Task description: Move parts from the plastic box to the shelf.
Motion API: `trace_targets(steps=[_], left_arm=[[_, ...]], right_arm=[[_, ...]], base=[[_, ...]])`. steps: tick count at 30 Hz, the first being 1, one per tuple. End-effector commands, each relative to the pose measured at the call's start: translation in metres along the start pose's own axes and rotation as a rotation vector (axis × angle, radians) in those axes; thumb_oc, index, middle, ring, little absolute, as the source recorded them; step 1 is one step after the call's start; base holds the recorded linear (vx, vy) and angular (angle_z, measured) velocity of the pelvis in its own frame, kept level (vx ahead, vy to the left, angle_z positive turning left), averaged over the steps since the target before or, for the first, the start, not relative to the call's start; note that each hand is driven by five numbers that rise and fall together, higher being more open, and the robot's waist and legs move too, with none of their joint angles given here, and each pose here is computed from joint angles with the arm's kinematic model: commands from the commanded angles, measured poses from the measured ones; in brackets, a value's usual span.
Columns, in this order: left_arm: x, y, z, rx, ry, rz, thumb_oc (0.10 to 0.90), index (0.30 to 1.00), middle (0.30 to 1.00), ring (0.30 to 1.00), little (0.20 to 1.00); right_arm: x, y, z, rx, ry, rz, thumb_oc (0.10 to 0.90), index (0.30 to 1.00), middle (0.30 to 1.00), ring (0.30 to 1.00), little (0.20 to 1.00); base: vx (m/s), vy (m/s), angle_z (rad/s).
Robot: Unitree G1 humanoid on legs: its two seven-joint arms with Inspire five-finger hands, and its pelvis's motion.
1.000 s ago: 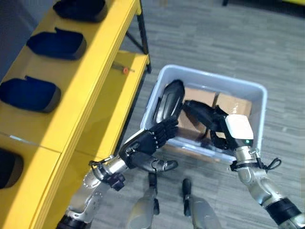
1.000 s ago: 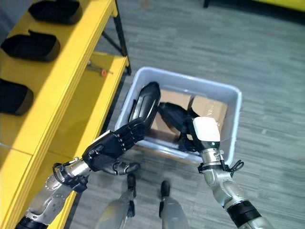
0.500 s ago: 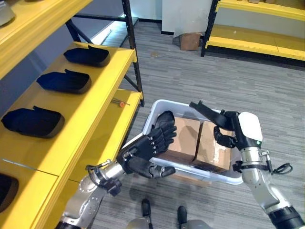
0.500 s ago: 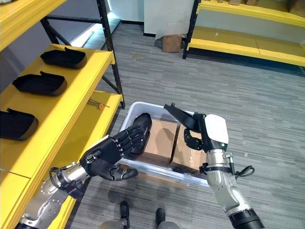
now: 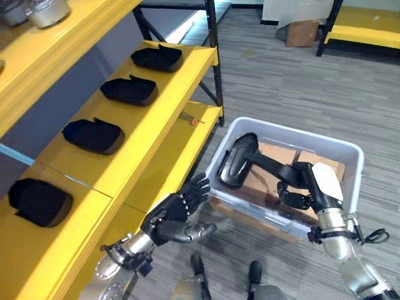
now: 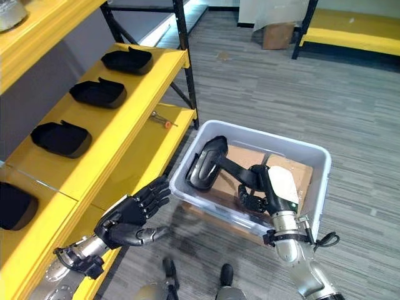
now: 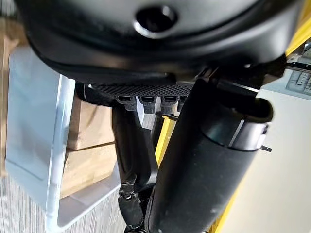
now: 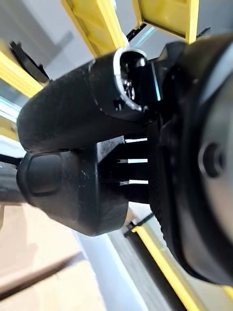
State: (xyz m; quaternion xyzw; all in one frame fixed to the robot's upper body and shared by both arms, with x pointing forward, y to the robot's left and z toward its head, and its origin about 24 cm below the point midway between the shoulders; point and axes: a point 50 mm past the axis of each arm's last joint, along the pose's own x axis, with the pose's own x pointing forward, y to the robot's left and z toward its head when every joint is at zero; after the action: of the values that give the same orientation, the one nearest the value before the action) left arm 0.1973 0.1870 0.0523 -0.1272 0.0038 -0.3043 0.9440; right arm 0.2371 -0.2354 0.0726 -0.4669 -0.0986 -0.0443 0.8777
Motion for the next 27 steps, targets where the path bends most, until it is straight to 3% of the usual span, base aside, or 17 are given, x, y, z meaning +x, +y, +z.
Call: trace_targets(steps=[1, 7, 13, 22, 27], left_arm=[[0.012, 0.003, 0.041, 0.199, -0.180, -0.016, 0.900, 1.000, 1.000, 1.000, 1.000], [0.000, 0.008, 0.035, 0.240, -0.046, -0.045, 0.900, 1.000, 1.000, 1.000, 1.000], [-0.003, 0.005, 0.038, 0.248, -0.040, -0.116, 0.900, 1.000, 1.000, 1.000, 1.000], [0.030, -0.018, 0.036, 0.252, -0.016, -0.333, 0.900, 1.000, 1.000, 1.000, 1.000], [0.040, -0.020, 0.038, 0.260, -0.020, -0.308, 0.900, 1.000, 1.000, 1.000, 1.000]], right_arm=[[0.027, -0.037, 0.035, 0.203, -0.209, -0.223, 0.400, 0.300, 0.300, 0.300, 0.300], [0.023, -0.049, 0.043, 0.263, -0.253, -0.335, 0.400, 0.300, 0.300, 0.300, 0.300], [0.025, -0.052, 0.049, 0.261, -0.256, -0.385, 0.400, 0.300, 0.300, 0.300, 0.300], [0.005, -0.055, 0.054, 0.317, -0.259, -0.467, 0.400, 0.300, 0.300, 0.300, 0.300], [0.005, -0.062, 0.057, 0.321, -0.310, -0.482, 0.400, 0.300, 0.300, 0.300, 0.300]], base=[[-0.07, 0.236, 0.23], [-0.11, 0.371, 0.48], [-0.12, 0.233, 0.22], [-0.13, 0.188, 0.43], [-0.12, 0.037, 0.59]])
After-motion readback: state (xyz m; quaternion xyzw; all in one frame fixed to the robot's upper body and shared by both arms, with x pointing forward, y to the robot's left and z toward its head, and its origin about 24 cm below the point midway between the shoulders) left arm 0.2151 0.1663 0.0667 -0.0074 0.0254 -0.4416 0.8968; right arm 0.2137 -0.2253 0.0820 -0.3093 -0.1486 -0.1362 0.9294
